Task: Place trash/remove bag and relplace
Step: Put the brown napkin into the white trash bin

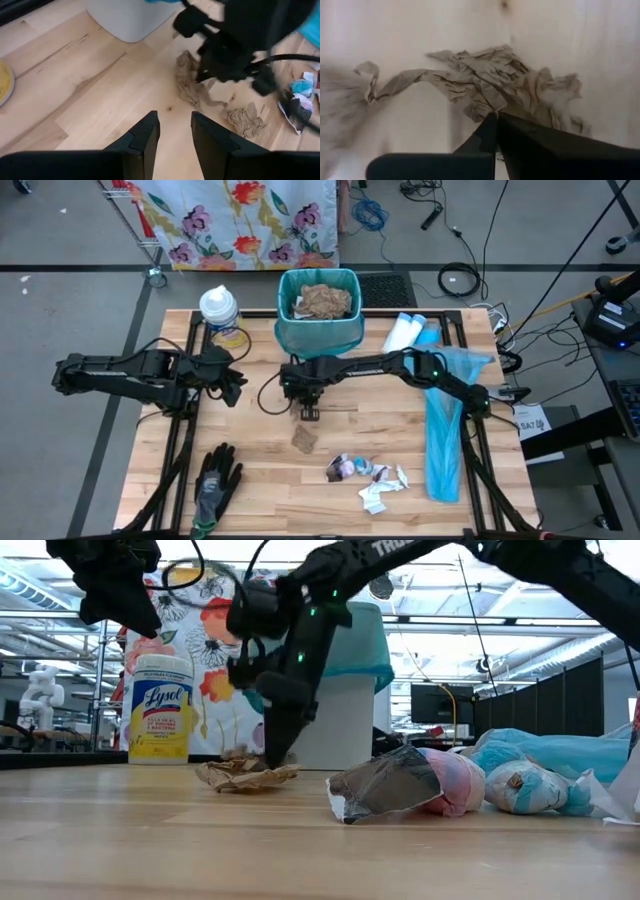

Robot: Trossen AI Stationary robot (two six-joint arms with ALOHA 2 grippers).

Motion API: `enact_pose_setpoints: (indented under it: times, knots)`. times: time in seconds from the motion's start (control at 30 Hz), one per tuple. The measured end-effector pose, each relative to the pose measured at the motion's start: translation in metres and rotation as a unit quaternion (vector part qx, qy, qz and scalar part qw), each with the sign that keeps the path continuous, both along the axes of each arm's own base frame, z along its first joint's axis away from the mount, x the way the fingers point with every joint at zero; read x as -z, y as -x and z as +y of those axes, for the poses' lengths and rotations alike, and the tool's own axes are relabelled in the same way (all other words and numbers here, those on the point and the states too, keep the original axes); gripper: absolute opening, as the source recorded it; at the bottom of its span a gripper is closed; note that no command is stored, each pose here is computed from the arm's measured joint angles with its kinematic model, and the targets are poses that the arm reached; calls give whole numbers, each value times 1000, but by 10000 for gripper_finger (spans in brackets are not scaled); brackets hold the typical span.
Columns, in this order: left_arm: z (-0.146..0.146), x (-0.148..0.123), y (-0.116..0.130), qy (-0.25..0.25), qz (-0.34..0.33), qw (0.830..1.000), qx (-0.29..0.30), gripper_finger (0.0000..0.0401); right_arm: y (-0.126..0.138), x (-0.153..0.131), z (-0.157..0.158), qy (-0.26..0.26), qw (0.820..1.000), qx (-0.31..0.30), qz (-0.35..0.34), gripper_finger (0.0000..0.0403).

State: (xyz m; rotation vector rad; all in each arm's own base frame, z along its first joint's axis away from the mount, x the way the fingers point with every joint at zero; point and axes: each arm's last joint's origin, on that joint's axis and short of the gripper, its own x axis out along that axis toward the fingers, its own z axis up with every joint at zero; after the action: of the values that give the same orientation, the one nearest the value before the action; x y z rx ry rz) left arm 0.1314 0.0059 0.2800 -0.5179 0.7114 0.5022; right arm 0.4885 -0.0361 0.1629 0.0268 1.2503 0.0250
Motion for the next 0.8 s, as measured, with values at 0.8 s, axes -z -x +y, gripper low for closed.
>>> enact_pose_setpoints:
  times: [0.8]
  knots:
    - [-1, 0, 0, -2, 4, 1000, 21, 118, 88, -222, 24, 36, 966, 44, -250, 0]
